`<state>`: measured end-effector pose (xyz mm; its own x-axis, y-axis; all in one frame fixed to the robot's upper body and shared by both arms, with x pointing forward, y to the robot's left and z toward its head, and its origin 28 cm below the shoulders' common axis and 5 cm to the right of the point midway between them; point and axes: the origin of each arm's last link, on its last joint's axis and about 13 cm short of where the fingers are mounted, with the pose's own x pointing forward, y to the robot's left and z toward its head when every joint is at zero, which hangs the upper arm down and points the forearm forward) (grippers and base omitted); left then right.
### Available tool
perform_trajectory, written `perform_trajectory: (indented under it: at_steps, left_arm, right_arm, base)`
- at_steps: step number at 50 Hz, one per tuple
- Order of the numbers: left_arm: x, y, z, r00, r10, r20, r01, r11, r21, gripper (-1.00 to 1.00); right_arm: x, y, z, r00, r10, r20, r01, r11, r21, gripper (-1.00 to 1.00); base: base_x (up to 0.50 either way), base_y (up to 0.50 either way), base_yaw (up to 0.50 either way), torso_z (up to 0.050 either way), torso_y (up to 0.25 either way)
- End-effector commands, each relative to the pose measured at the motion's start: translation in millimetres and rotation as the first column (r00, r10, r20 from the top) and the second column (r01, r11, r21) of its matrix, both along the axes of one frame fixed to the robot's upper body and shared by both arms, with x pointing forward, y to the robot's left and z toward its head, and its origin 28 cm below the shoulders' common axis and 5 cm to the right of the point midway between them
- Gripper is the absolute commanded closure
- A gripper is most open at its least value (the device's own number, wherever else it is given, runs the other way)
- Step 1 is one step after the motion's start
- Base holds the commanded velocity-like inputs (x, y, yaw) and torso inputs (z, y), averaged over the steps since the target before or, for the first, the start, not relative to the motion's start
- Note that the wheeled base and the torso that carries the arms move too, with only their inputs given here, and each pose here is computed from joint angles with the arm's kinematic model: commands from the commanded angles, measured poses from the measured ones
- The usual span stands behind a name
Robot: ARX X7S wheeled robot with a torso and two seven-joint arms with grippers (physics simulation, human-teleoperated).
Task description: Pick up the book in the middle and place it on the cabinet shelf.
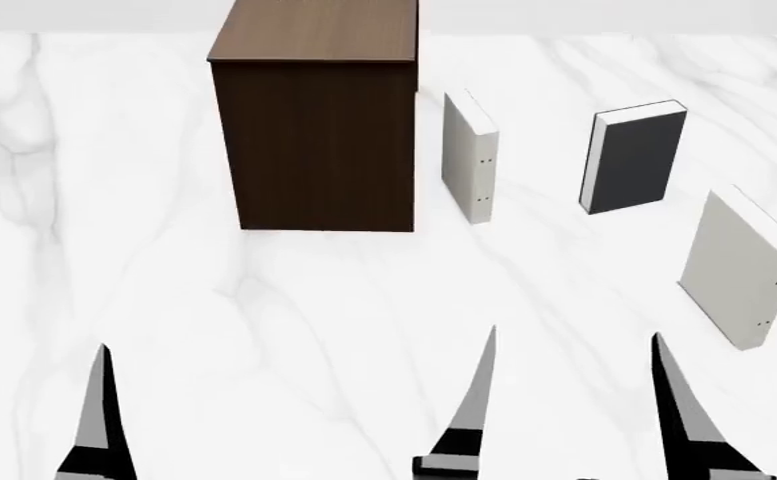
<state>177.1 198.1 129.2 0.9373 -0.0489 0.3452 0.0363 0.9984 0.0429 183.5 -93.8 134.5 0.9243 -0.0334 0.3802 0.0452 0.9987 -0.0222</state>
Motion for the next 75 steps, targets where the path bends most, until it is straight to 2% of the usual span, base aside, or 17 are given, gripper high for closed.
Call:
perform_trajectory:
  at_steps: [1,68,71,74,75]
  left_arm:
    - [-3,-0.8,5,1.000,-0.005,0.014,0.005,1.000,0.006,-1.00]
    - [-2,-2.7,4,1.000,-0.008,0.016,0.008,1.000,0.016,-1.00]
    - [-1,-2.5,3,1.000,-0.009,0.012,0.009,1.000,0.013,-1.00]
    - [-1,-2.7,2,1.000,-0.010,0.011,0.009,1.000,0.014,-1.00]
    - [-1,-2.8,2,1.000,-0.009,0.010,0.009,1.000,0.015,-1.00]
  right_arm:
    - [-3,0.3,5,1.000,0.006,0.019,-0.006,1.000,0.000,-1.00]
    - [-1,-0.3,1,1.000,-0.004,-0.025,0.004,1.000,0.011,-1.00]
    - [0,-0.7,0,0.999,-0.028,-0.031,0.028,1.000,-0.001,-1.00]
    - [5,-2.0,-5,0.992,-0.120,-0.051,0.116,0.991,-0.062,-1.00]
    - [6,-2.2,-5,0.992,-0.112,-0.055,0.108,0.992,-0.063,-1.00]
  base:
    - [0.50,0.00,0.00,0.000,0.000]
    - [0.50,0.00,0.00,0.000,0.001]
    - [0.50,0.00,0.00,0.000,0.003]
    - [0.33,0.00,0.00,0.000,0.000]
    - [0.00,0.00,0.00,0.000,0.011]
